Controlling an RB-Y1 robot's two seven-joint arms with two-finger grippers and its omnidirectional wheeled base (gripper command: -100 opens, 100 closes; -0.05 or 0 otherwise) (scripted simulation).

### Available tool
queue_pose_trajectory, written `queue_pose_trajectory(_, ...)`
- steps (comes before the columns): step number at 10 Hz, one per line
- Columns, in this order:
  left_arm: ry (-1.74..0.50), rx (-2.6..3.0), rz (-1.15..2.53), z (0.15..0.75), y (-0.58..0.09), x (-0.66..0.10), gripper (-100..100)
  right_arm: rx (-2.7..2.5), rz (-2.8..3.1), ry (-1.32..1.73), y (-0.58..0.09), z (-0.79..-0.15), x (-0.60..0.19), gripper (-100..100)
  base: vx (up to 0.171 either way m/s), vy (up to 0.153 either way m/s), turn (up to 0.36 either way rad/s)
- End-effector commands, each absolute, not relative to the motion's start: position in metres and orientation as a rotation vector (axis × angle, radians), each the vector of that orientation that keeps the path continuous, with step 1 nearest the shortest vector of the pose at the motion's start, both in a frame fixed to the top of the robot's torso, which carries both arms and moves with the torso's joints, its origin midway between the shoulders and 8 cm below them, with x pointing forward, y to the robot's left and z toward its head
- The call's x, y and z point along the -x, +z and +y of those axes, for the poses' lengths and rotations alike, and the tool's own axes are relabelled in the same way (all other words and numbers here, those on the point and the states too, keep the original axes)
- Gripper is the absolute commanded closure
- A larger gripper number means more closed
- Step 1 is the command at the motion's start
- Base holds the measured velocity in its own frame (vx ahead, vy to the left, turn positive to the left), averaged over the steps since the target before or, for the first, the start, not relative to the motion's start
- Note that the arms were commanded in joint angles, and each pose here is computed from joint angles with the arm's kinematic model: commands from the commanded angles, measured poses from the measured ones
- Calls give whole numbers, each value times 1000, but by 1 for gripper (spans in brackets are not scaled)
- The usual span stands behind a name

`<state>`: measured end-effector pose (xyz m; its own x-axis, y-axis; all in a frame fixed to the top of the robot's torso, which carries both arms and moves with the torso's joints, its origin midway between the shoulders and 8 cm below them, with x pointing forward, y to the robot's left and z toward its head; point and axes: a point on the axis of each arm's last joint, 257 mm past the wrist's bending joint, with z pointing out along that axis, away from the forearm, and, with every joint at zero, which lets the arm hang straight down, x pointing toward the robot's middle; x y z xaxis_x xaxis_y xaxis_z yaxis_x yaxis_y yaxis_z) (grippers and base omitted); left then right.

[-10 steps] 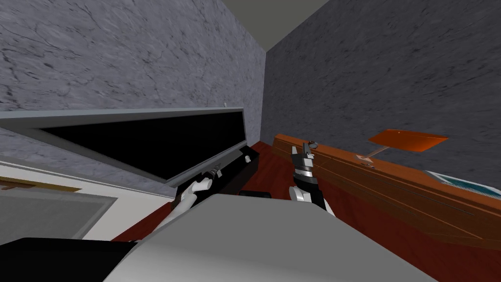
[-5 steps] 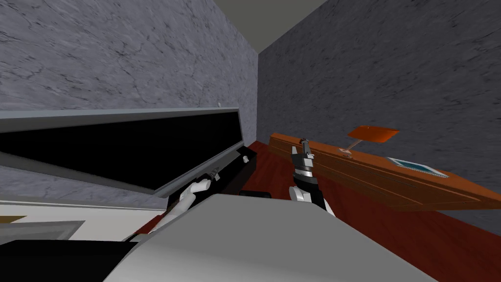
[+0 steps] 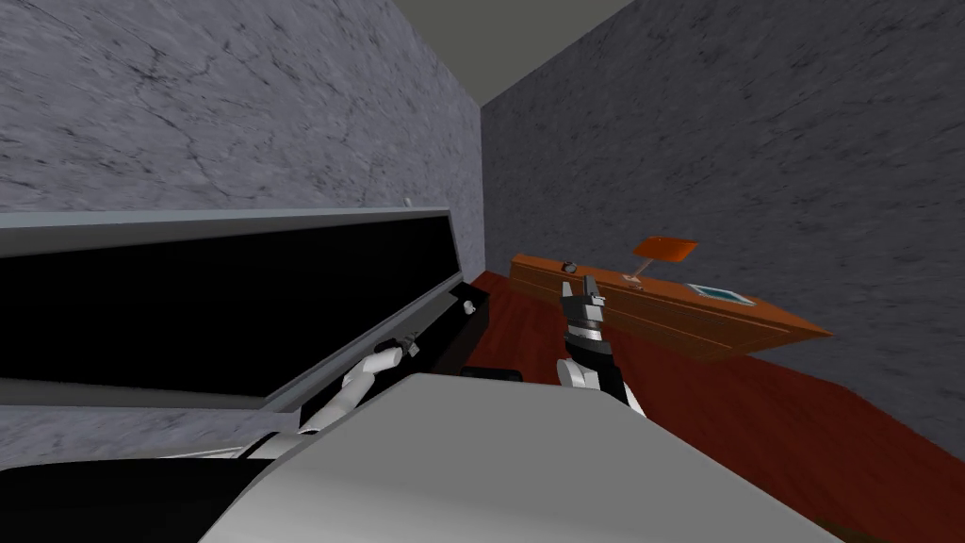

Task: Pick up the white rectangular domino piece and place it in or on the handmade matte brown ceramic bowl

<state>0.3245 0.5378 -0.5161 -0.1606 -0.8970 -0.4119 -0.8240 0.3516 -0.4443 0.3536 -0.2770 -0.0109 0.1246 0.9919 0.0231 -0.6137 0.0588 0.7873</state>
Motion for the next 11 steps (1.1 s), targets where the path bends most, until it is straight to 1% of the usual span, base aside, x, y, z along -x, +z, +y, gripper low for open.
queue_pose_trajectory(1,-128,1531,2033,537,-524,-312,-100,-755,635,1349,-11,-277,-354,0,-21,54,-142)
queue_pose_trajectory(4,-62,1650,2099,545,-548,-275,-100,-756,636,1348,-11,-277,-354,0,-25,58,-212)
queue_pose_trajectory(6,-51,1692,2131,543,-553,-266,-100,-756,636,1348,-11,-277,-354,0,-29,63,-235)
queue_pose_trajectory(8,-11,1765,2161,545,-565,-241,-100,-756,636,1348,-11,-277,-354,0,-29,57,-186)
queue_pose_trajectory(11,15,1824,2186,545,-572,-223,-100,-756,635,1348,-11,-277,-354,0,-28,55,-154)
